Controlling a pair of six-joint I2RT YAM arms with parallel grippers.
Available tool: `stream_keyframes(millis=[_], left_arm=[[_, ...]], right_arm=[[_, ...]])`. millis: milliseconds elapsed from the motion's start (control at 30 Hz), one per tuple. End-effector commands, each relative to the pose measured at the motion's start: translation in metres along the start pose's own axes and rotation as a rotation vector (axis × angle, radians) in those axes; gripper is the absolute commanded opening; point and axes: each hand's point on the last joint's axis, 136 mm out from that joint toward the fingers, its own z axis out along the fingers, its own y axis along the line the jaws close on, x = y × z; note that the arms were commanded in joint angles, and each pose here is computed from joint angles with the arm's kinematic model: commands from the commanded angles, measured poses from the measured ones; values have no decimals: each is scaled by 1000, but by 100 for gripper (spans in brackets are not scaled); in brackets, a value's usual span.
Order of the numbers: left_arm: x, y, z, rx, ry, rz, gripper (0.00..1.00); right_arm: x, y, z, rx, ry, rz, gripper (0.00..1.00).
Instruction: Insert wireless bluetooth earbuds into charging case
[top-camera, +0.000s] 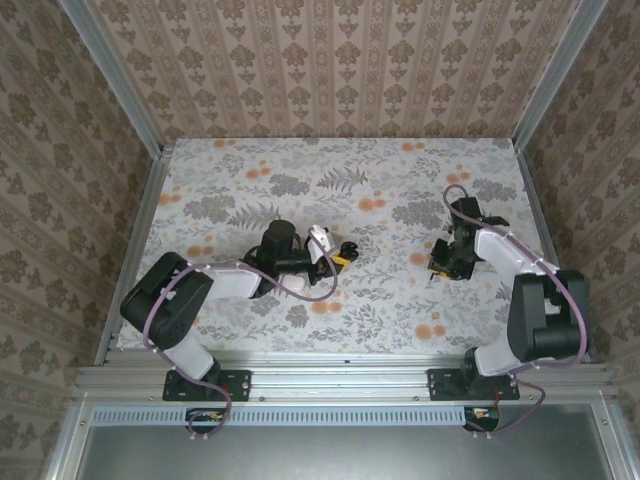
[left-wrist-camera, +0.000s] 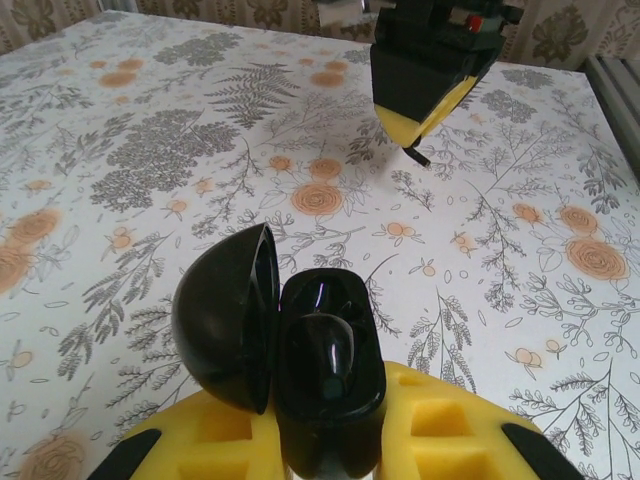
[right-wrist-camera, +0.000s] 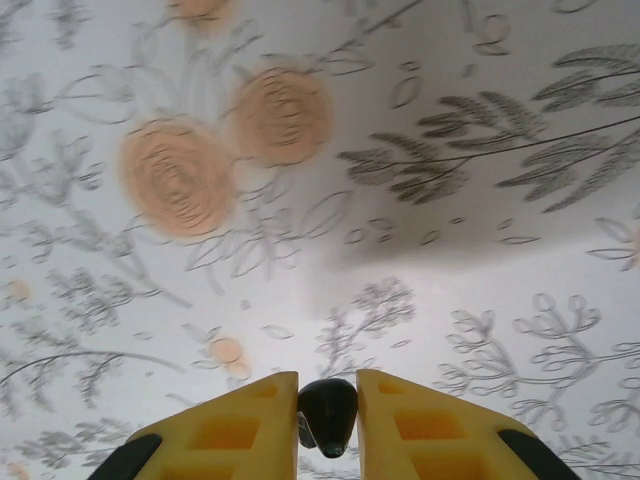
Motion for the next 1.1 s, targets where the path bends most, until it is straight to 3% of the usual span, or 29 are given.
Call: stream_keyframes(millis=[0, 400, 867, 1067], left_arm=[[-7, 1, 6, 1, -37, 7, 6], [14, 12, 18, -58, -11, -19, 6], [16, 16, 18, -86, -16, -28, 6], [13, 17, 17, -97, -32, -32, 6]], right_arm=[[-5, 20, -6, -86, -98, 17, 21], [4, 50, -18, -232, -300, 10, 21], [14, 87, -43, -412, -482, -83, 21], [14, 120, -56, -499, -552, -151, 21]])
